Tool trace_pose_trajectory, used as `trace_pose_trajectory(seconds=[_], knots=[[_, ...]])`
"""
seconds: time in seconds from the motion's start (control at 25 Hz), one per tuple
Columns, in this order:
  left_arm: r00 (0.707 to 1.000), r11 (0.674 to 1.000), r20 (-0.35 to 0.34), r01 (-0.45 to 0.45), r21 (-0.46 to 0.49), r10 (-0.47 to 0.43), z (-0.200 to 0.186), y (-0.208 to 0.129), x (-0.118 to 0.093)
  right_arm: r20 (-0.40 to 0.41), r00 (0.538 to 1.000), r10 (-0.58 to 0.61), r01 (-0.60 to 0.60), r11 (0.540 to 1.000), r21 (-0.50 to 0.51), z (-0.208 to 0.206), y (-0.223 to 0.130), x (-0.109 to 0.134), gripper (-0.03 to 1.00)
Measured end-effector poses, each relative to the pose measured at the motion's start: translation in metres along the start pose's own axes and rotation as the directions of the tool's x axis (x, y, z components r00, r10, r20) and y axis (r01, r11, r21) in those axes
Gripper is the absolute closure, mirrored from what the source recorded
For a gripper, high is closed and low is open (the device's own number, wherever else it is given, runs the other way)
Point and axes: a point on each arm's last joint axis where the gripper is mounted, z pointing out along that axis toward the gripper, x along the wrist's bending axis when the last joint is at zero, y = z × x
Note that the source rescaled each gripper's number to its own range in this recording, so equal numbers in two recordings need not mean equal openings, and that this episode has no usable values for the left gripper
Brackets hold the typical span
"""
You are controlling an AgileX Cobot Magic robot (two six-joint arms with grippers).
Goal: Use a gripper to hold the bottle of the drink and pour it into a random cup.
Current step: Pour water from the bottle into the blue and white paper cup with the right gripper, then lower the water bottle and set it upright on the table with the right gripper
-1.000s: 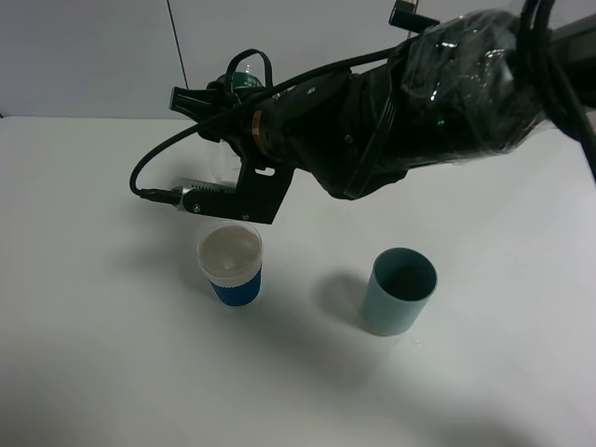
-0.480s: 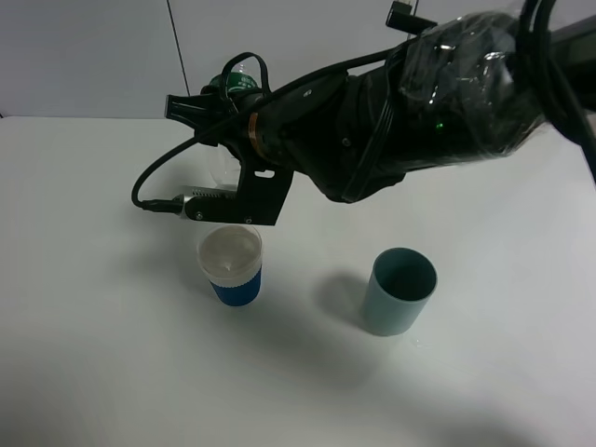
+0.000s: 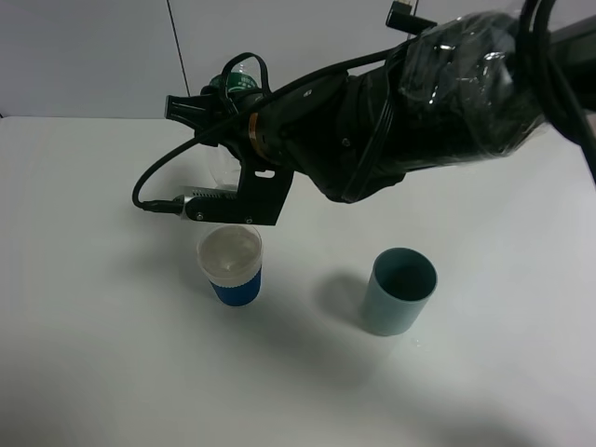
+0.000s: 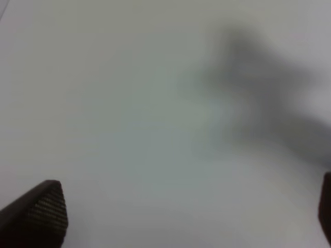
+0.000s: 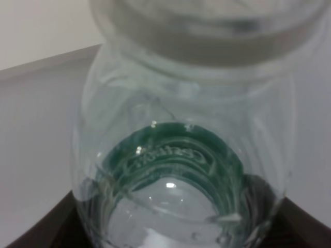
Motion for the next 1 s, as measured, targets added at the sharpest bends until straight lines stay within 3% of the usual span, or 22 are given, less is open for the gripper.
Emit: trace_pose_trajectory(seconds=[0.8,0.92,1.0], knots=[[1.0,1.0,0.0,0.0,0.0,0.0,0.0,0.0,0.0,0.004,0.999,-0.05,0.05,0.999,0.009,-0.0026,0.0027,-0.005,0.97],[1.0,1.0,0.0,0.0,0.0,0.0,0.0,0.0,0.0,0.005,1.0,0.008,-0.008,1.0,0.008,-0.0026,0.0027,-0.005,0.97],[1.0,1.0,0.0,0.0,0.0,0.0,0.0,0.0,0.0,0.006,0.993,0.12,-0.12,0.993,0.008,-0.0026,0.0027,-0.005,0.97]])
